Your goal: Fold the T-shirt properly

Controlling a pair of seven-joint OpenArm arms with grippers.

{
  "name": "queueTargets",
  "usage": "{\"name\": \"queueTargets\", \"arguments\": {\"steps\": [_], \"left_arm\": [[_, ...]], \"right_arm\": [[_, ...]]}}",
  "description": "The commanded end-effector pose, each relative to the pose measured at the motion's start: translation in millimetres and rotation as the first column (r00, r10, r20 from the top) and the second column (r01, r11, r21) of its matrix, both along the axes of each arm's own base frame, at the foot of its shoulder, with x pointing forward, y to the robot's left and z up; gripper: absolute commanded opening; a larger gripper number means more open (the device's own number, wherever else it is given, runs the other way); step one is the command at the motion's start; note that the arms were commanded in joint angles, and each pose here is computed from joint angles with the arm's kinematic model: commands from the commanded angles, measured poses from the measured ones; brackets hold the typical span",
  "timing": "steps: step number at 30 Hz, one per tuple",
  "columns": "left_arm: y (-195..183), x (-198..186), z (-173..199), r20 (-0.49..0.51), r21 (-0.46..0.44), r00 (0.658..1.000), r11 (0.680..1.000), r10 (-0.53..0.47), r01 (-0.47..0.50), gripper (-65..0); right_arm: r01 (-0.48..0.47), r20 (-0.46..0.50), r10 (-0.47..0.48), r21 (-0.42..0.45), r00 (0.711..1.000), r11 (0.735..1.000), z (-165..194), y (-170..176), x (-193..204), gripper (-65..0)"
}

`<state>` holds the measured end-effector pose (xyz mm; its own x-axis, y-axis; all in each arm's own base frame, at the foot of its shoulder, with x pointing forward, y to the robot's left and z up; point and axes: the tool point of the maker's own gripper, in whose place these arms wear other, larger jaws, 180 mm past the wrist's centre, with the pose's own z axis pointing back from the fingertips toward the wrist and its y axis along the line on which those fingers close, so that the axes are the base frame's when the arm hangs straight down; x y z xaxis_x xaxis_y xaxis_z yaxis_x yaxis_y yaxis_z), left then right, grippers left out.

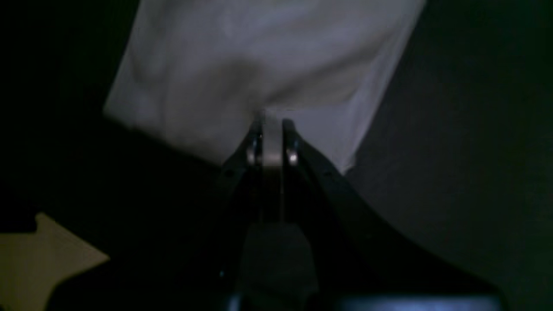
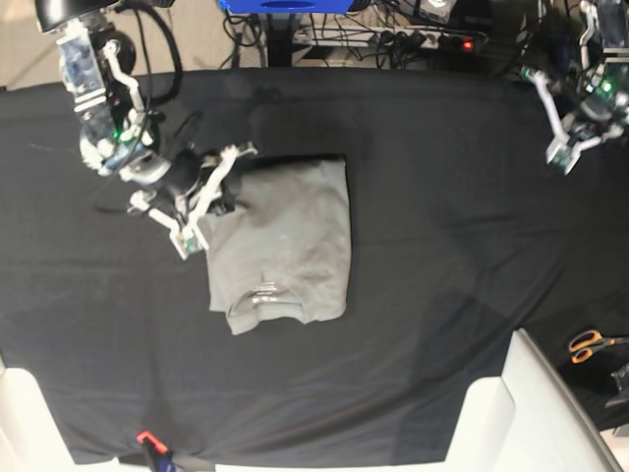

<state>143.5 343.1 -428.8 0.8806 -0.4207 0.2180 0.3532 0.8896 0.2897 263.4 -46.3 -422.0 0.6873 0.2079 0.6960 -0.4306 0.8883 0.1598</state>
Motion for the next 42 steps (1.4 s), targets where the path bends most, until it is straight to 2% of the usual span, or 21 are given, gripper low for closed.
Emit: {"name": "queueTargets", "arguments": {"steps": [1, 5, 7, 11, 14, 18, 20, 24, 27, 32, 34, 36, 38, 42], "left_arm": [[3.1, 14.5, 15.6, 0.061, 0.013, 0.998, 1.000, -0.020, 0.020, -65.0], [0.4, 16.5, 22.1, 0.091, 0.012, 0.996, 1.000, -0.008, 0.007, -65.0], [-3.5, 17.7, 22.2, 0.095, 0.007, 0.995, 1.000, -0.015, 0.014, -65.0], [-9.3, 15.7, 17.4, 0.095, -0.014, 0.996, 1.000, 0.001, 0.000, -65.0], [-11.0, 15.1, 15.9, 0.092, -0.018, 0.996, 1.000, 0.002, 0.000, -65.0], [-10.8, 14.9, 15.6, 0.090, -0.018, 0.996, 1.000, 0.000, 0.001, -65.0], [-10.8, 14.9, 15.6, 0.090, -0.018, 0.996, 1.000, 0.000, 0.001, -65.0], [-10.4, 15.7, 16.1, 0.092, -0.016, 0.996, 1.000, 0.000, 0.002, -65.0], [-10.4, 15.7, 16.1, 0.092, -0.016, 0.996, 1.000, 0.000, 0.002, -65.0], [-11.8, 15.4, 15.3, 0.091, -0.020, 0.996, 1.000, 0.000, 0.002, -65.0], [-11.8, 15.4, 15.3, 0.091, -0.020, 0.996, 1.000, 0.000, 0.002, -65.0], [-11.8, 15.4, 15.3, 0.091, -0.020, 0.996, 1.000, 0.000, 0.002, -65.0], [-11.8, 15.4, 15.3, 0.091, -0.020, 0.996, 1.000, 0.000, 0.002, -65.0], [-11.8, 15.4, 15.3, 0.091, -0.020, 0.996, 1.000, 0.000, 0.002, -65.0]], "right_arm": [[0.018, 0.036, -0.019, 0.012, 0.999, 1.000, 5.2, -3.7, 10.0, -64.8], [0.017, -0.029, -0.015, 0.082, 0.999, 0.997, -15.6, -1.4, 1.3, -64.8], [0.068, -0.045, -0.063, 0.101, 0.997, 0.993, -22.0, -13.4, 6.7, -64.8], [0.150, -0.075, -0.143, 0.094, 0.987, 0.984, -36.5, -38.5, 11.0, -64.8], [0.233, -0.118, -0.223, 0.073, 0.968, 0.970, -52.0, -65.2, 8.1, -64.8], [0.304, -0.170, -0.287, 0.080, 0.943, 0.949, -65.3, -71.3, -1.5, -64.8], [0.321, -0.162, -0.305, 0.085, 0.939, 0.943, -61.2, -74.8, -7.1, -64.8], [0.277, -0.041, -0.274, 0.121, 0.961, 0.953, -13.5, -65.3, 5.8, -64.8], [0.232, -0.038, -0.229, 0.124, 0.973, 0.965, 6.2, -51.0, 15.9, -64.8], [0.132, -0.024, -0.130, 0.162, 0.991, 0.978, 17.8, -7.2, 29.8, -64.8], [0.106, -0.033, -0.102, 0.165, 0.994, 0.981, 14.2, 3.5, 33.8, -64.8], [0.110, -0.084, -0.097, 0.171, 0.992, 0.979, -2.0, 12.2, 35.8, -64.8], [0.152, -0.136, -0.130, 0.173, 0.982, 0.973, -20.8, 8.8, 37.7, -64.8], [0.213, -0.152, -0.188, 0.172, 0.970, 0.962, -47.4, -5.6, 38.2, -64.8]]}}
